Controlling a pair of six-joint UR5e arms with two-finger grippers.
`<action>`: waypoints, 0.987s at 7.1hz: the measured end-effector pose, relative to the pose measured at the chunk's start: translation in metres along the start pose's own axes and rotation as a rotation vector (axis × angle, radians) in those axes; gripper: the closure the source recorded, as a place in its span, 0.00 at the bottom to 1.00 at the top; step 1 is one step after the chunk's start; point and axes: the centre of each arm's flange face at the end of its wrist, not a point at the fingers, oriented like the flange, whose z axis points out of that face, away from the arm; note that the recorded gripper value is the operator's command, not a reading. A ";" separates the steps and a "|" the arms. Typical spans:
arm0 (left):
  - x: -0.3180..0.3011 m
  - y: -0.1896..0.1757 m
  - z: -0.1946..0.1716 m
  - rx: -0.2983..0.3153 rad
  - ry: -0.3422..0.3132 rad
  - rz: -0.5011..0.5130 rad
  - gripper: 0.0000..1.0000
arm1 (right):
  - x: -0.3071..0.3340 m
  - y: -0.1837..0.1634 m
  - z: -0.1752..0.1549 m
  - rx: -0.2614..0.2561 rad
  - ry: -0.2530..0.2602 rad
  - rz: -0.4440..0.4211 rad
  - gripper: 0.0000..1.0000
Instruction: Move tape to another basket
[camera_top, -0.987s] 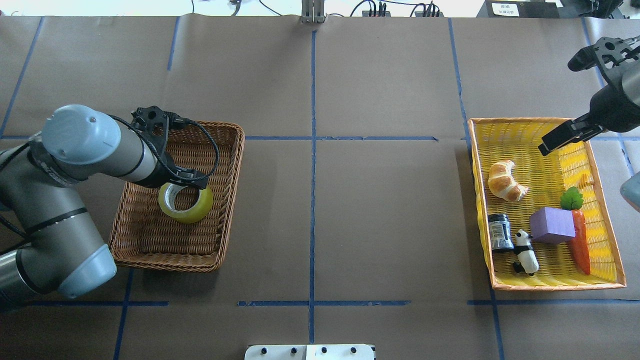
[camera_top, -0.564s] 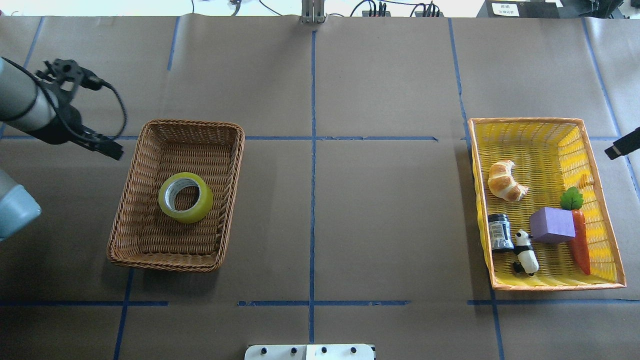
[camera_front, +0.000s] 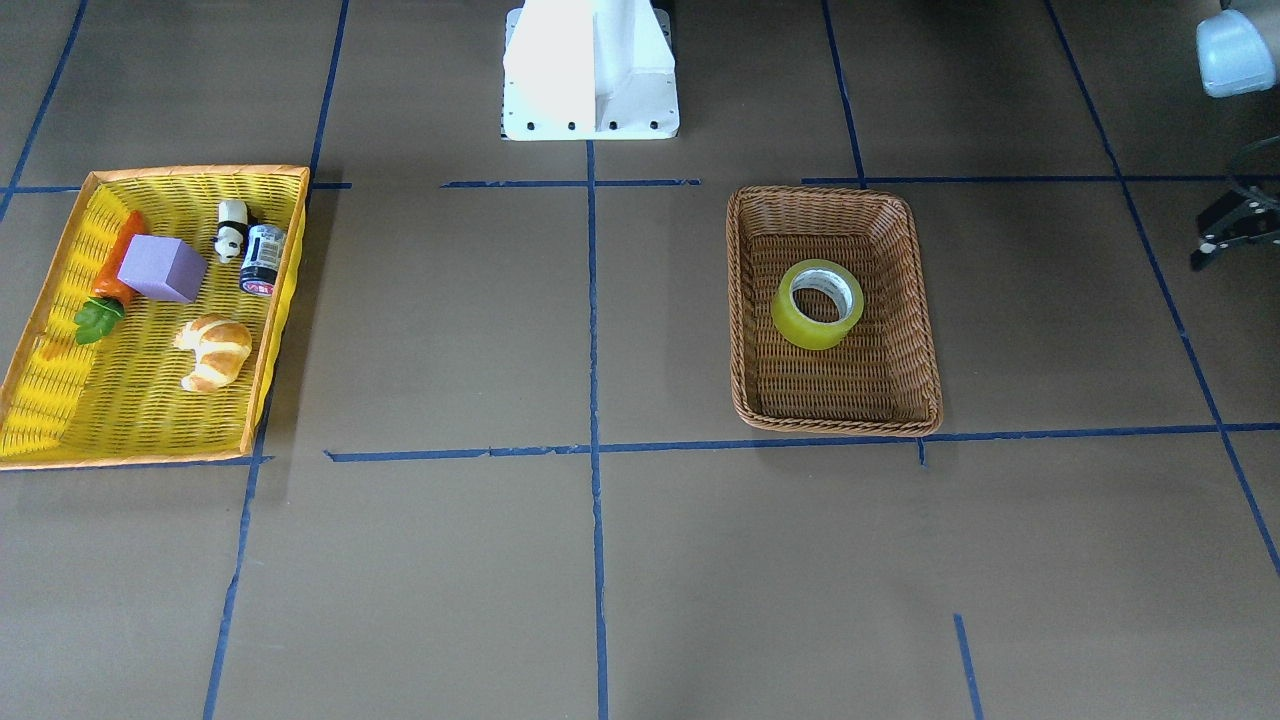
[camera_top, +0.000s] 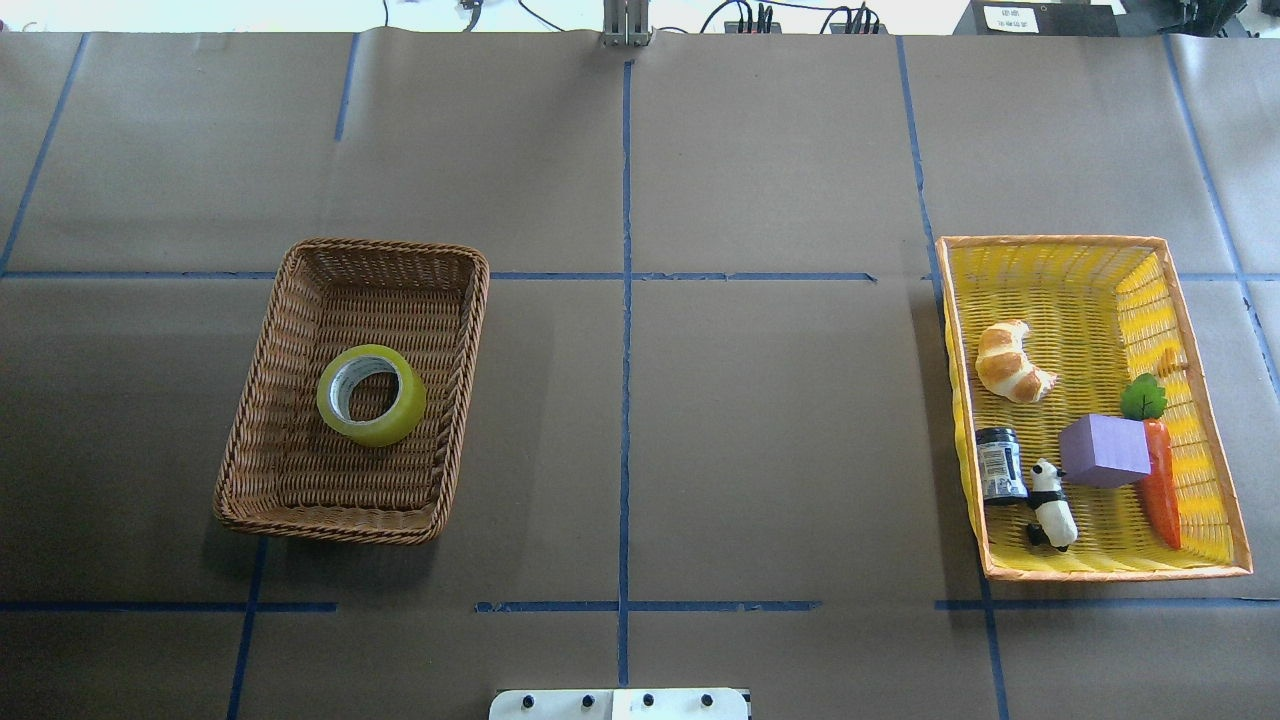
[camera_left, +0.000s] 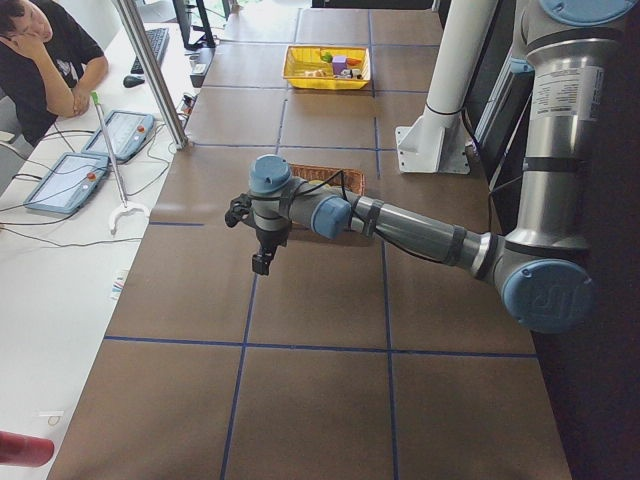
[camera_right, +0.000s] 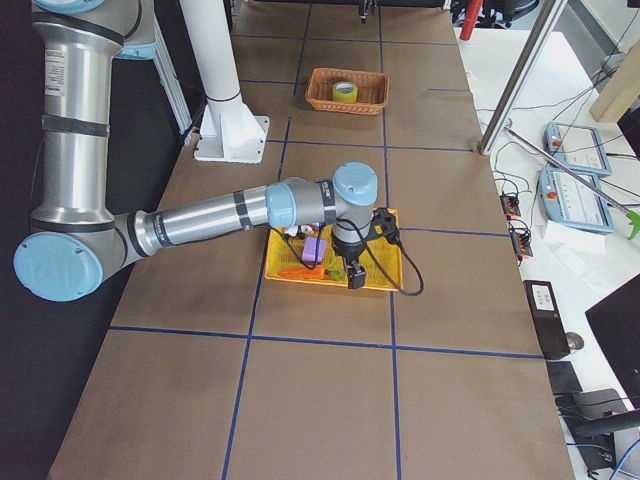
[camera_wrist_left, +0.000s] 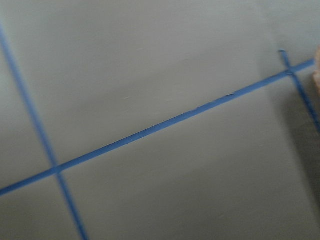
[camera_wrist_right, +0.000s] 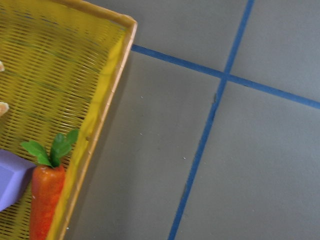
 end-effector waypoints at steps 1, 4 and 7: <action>-0.027 0.014 -0.007 -0.032 -0.003 -0.064 0.00 | 0.022 0.016 0.005 -0.006 -0.017 0.052 0.00; -0.100 0.071 0.000 -0.117 0.002 -0.097 0.00 | 0.041 0.040 0.013 -0.014 -0.036 0.118 0.00; -0.123 0.122 0.019 -0.164 0.011 -0.151 0.00 | 0.041 0.041 0.012 -0.012 -0.036 0.122 0.00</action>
